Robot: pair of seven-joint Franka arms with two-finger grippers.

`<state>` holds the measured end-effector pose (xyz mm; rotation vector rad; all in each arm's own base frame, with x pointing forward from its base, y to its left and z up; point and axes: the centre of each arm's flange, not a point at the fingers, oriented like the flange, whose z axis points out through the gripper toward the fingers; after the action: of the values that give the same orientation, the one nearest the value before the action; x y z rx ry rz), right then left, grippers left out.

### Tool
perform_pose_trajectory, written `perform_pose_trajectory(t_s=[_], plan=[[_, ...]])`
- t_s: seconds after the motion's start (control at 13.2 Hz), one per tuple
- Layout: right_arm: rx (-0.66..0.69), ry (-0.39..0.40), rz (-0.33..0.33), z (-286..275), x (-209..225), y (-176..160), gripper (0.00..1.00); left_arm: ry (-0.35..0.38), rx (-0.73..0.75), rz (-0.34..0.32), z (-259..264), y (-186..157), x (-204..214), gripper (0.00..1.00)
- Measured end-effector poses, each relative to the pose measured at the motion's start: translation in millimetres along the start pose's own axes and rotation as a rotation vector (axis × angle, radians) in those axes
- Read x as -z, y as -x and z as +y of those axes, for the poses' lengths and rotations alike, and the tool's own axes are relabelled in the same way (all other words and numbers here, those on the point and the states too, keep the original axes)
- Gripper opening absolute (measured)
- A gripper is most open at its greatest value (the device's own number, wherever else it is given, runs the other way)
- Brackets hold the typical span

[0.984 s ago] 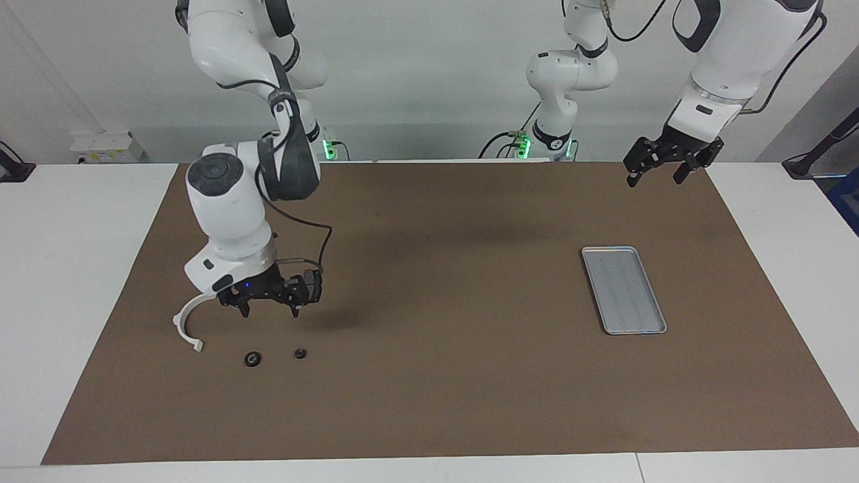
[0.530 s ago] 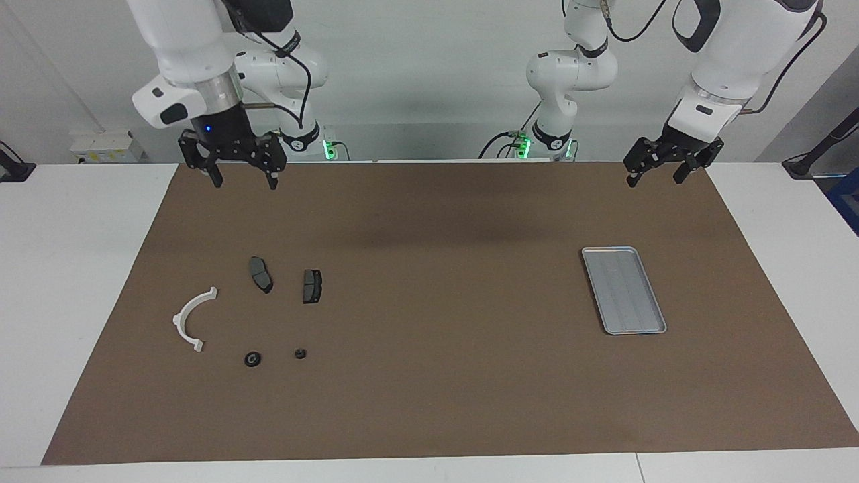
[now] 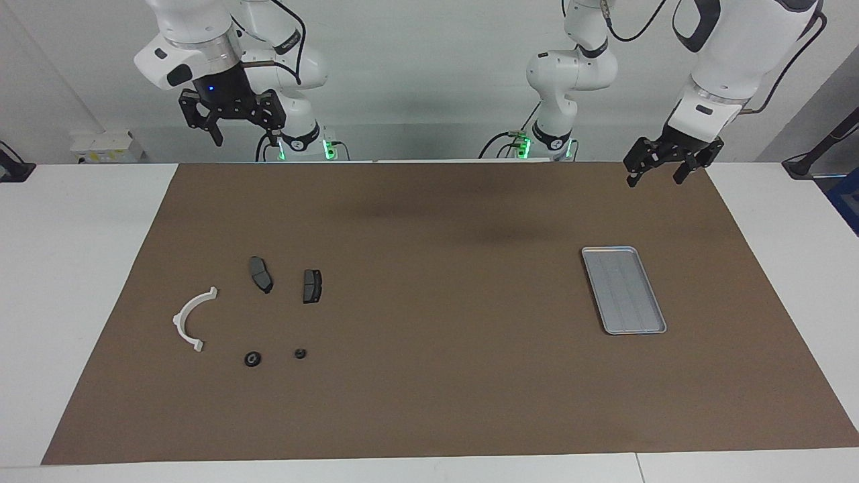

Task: Place bearing gear from tray to pile

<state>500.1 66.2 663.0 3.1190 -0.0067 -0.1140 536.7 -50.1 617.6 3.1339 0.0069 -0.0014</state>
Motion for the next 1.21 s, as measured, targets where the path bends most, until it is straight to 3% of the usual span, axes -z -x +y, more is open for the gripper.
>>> perform_pose_trajectory(t_s=[0.38, 0.83, 1.21], plan=[[-0.009, -0.020, -0.035, 7, -8, 0, 1.00, 0.000, 0.000, 0.000, 0, 0, 0, 1.00], [-0.012, 0.005, 0.068, 10, -10, -16, 1.00, 0.000, 0.000, 0.000, 0, 0, 0, 1.00], [-0.011, 0.011, 0.071, 11, -12, -18, 1.00, 0.000, 0.000, 0.000, 0, 0, 0, 1.00]])
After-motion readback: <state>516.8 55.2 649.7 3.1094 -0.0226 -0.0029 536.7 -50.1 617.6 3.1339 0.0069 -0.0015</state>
